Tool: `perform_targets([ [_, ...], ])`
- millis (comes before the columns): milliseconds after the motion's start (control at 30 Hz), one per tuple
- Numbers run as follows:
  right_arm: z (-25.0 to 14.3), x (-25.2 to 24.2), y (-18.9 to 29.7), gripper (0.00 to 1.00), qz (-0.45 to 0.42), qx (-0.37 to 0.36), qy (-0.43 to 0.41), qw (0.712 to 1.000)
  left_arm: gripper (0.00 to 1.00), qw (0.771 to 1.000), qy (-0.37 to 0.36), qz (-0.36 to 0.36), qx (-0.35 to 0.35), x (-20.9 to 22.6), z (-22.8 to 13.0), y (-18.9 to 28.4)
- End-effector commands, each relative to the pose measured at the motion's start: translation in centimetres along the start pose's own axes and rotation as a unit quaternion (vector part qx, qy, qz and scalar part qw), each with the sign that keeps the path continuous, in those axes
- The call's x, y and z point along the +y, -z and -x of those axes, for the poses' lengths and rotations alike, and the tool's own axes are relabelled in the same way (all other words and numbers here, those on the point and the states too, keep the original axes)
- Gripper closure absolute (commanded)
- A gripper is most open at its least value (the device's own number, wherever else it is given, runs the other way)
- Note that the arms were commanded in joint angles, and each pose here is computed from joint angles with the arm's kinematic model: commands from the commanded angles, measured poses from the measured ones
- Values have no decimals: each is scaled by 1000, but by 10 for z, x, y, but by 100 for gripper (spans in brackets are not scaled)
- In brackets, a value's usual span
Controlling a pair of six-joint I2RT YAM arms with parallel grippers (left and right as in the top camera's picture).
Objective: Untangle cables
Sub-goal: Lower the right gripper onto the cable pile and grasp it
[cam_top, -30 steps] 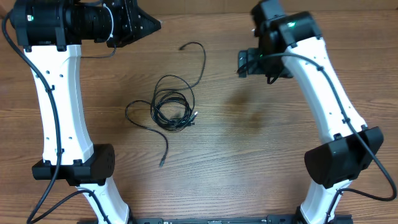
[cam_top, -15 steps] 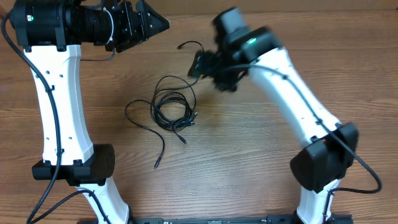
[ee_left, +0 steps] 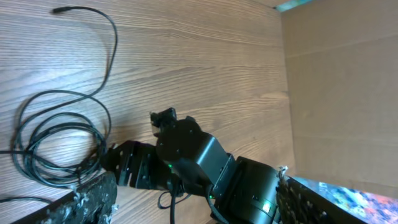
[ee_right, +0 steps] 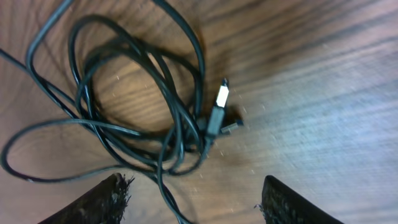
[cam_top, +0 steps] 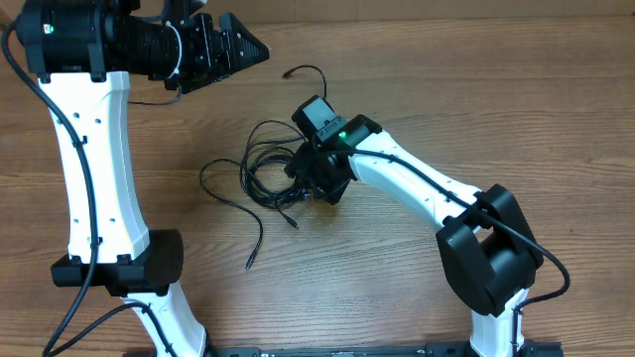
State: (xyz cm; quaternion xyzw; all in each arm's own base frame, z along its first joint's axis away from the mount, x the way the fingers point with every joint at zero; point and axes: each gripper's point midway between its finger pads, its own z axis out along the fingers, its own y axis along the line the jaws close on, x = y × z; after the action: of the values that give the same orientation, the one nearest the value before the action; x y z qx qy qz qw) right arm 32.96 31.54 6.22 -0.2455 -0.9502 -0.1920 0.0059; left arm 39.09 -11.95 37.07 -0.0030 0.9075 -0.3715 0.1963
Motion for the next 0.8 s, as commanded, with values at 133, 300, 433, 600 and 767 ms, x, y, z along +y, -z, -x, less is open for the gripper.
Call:
perform_targets([
  [133, 16, 12, -28, 47, 39, -28, 55, 997, 17, 999, -37, 10, -14, -10, -4, 9],
  [300, 28, 13, -37, 53, 37, -55, 87, 994, 17, 999, -44, 10, -11, -13, -5, 7],
  [433, 33, 10, -37, 51, 26, -68, 103, 992, 17, 999, -48, 20, -10, -13, -7, 4],
  [600, 35, 8, -37, 96, 21, -74, 119, 990, 17, 998, -56, 37, -7, -12, -9, 0],
  [767, 36, 13, -36, 96, 29, -78, 141, 986, 17, 996, -68, 61, -4, -12, -12, -7],
])
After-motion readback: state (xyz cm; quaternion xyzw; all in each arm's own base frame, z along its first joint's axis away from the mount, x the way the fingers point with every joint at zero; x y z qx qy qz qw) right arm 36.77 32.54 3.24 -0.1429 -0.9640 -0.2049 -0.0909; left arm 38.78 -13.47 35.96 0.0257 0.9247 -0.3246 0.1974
